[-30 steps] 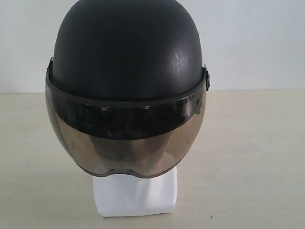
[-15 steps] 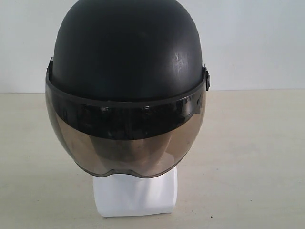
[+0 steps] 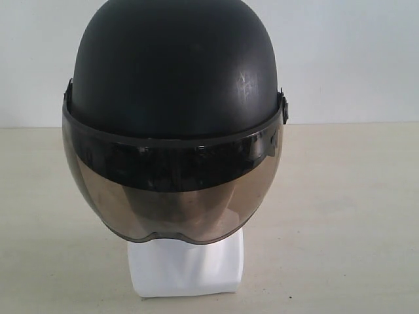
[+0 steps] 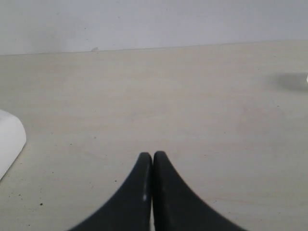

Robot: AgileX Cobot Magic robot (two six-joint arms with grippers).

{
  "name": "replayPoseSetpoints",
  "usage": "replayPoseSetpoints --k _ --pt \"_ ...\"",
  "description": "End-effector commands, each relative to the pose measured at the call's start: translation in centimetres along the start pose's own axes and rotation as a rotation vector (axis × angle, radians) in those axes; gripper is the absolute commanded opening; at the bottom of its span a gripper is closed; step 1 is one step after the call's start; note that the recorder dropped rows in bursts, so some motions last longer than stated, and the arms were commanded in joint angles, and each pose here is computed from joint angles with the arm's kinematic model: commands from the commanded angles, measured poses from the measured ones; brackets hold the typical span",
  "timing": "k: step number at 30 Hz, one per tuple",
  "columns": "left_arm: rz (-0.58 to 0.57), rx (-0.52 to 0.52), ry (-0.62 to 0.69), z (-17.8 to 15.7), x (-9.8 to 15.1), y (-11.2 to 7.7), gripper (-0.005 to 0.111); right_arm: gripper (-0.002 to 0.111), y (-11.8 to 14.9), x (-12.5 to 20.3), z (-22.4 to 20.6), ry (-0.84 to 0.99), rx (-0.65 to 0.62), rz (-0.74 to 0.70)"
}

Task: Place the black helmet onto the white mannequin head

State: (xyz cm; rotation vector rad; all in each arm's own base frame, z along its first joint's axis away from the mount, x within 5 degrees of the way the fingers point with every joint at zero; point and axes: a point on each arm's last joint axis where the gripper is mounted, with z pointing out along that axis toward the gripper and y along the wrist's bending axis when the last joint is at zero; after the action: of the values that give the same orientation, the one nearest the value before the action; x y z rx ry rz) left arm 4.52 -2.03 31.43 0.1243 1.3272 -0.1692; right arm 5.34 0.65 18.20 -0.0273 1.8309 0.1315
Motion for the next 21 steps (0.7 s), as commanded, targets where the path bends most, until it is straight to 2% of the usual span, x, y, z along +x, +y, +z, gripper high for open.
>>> replayPoseSetpoints --k 1,4,6,10,15,17,18,19,21 --pt "-0.018 0.004 -0.004 -0.1 0.0 0.0 0.004 0.0 0.0 -0.1 0.0 -0.009 -0.003 0.001" --pt "-0.005 0.013 -0.024 -0.6 0.2 -0.2 0.004 0.0 0.0 -0.1 0.0 -0.009 -0.003 0.001" --pt "-0.035 0.045 -0.017 -1.2 1.5 -0.6 0.004 0.0 0.0 -0.1 0.0 -0.009 -0.003 0.001" --pt "-0.282 0.088 0.017 -1.5 2.7 -0.9 0.004 0.0 0.0 -0.1 0.0 -0.009 -0.003 0.001" --pt "-0.681 0.137 -0.097 -1.5 1.4 -1.0 0.004 0.0 0.0 -0.1 0.0 -0.009 -0.003 0.001" --pt "-0.794 0.138 -0.14 -1.6 1.0 -0.8 0.004 0.0 0.0 -0.1 0.0 -0.009 -0.003 0.001" --pt "-0.787 0.123 -0.164 -1.6 0.9 -0.6 0.004 0.0 0.0 -0.1 0.0 -0.009 -0.003 0.001" --pt "-0.706 0.092 -0.184 -1.6 0.8 -0.3 0.004 0.0 0.0 -0.1 0.0 -0.009 -0.003 0.001" --pt "-0.432 -0.005 -0.218 -1.6 0.8 0.3 0.004 0.0 0.0 -0.1 0.0 -0.009 -0.003 0.001"
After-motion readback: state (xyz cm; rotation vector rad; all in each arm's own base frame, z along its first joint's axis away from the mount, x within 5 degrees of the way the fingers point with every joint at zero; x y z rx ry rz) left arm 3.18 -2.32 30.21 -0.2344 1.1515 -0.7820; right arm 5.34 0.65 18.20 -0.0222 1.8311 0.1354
